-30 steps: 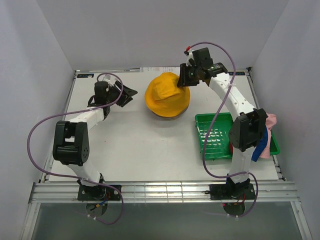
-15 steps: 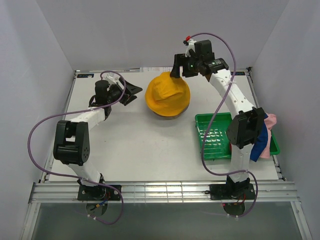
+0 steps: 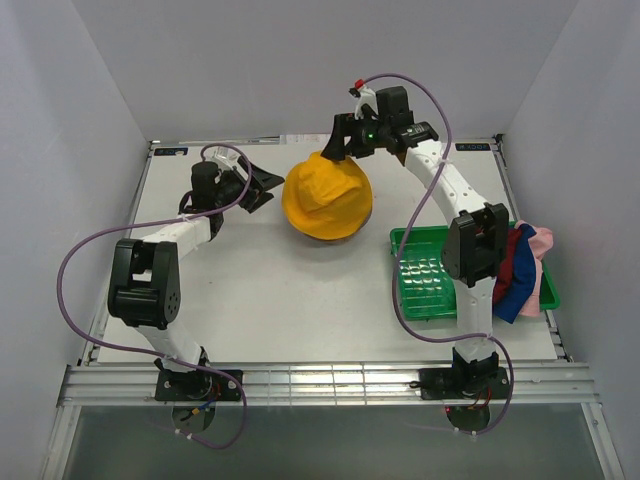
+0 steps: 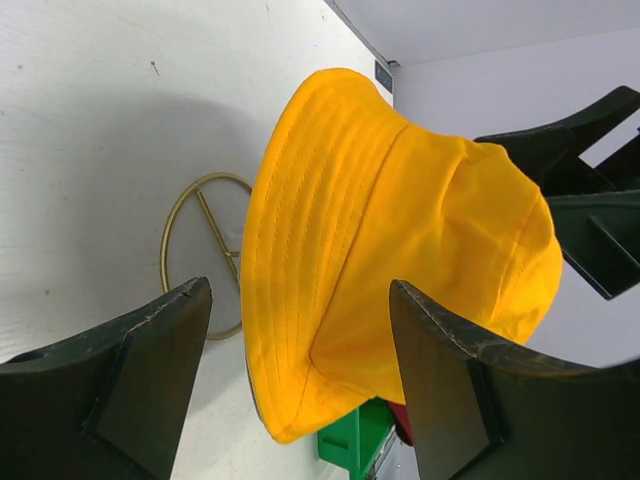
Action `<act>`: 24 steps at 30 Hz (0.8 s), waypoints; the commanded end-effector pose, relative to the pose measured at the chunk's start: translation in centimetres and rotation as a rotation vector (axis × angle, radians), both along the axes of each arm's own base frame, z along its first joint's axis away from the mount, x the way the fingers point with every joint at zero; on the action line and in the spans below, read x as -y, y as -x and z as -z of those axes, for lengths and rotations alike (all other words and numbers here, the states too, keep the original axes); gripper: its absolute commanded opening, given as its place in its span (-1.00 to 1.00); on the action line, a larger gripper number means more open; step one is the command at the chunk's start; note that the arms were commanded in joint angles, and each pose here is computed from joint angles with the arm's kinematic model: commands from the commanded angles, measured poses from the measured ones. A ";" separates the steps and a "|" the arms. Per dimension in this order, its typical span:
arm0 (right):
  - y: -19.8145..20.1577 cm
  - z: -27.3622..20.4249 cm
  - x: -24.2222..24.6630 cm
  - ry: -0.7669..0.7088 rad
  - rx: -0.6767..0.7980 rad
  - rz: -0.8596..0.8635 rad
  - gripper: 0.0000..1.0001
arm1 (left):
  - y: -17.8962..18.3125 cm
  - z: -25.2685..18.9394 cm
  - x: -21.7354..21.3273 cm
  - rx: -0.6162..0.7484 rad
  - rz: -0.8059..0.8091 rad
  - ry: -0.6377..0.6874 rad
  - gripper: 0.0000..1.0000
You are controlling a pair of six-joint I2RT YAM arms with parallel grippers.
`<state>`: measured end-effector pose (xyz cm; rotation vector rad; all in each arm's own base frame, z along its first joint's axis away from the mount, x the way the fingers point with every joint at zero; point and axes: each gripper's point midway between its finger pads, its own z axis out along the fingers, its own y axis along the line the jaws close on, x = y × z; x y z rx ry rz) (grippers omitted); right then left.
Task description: Stack the hats
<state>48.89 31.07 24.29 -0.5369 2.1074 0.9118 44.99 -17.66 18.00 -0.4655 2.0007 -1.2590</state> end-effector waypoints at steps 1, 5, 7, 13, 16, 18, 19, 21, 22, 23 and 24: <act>1.7 -0.5 -2.7 -0.069 0.030 -0.167 0.64 | 0.3 -1.2 -0.6 0.029 -0.029 -0.023 0.63; 3.4 -0.5 -4.2 -0.076 0.057 -0.272 0.64 | 0.6 -0.7 -0.8 0.011 -0.042 -0.034 0.63; 4.0 -0.5 -4.6 -0.087 0.056 -0.311 0.63 | 0.8 -0.4 -0.9 -0.001 -0.048 -0.037 0.63; 4.4 -0.1 -5.1 -0.094 0.041 -0.332 0.63 | 0.9 -0.1 -1.1 -0.004 -0.057 -0.045 0.63; 3.7 0.2 -4.6 -0.058 0.039 -0.273 0.65 | 0.9 0.2 -1.1 -0.013 -0.059 -0.044 0.55; 3.0 0.2 -3.8 -0.015 0.041 -0.207 0.70 | 1.0 0.3 -1.1 -0.016 -0.061 -0.044 0.36; 2.7 0.3 -3.4 0.003 0.040 -0.175 0.71 | 1.0 0.3 -1.1 -0.017 -0.061 -0.043 0.29; 1.6 0.0 -2.1 0.042 0.041 -0.084 0.75 | 1.1 0.3 -1.1 -0.018 -0.060 -0.042 0.15; 1.5 -0.1 -1.7 0.043 0.031 -0.061 0.75 | 1.1 0.5 -1.2 -0.022 -0.061 -0.042 0.12; 1.1 -0.2 -0.8 0.033 0.006 -0.017 0.75 | 1.1 0.5 -1.2 -0.022 -0.063 -0.043 0.01; 0.9 -0.8 -0.2 0.023 0.003 0.011 0.76 | 1.2 0.5 -1.2 -0.024 -0.063 -0.043 -0.03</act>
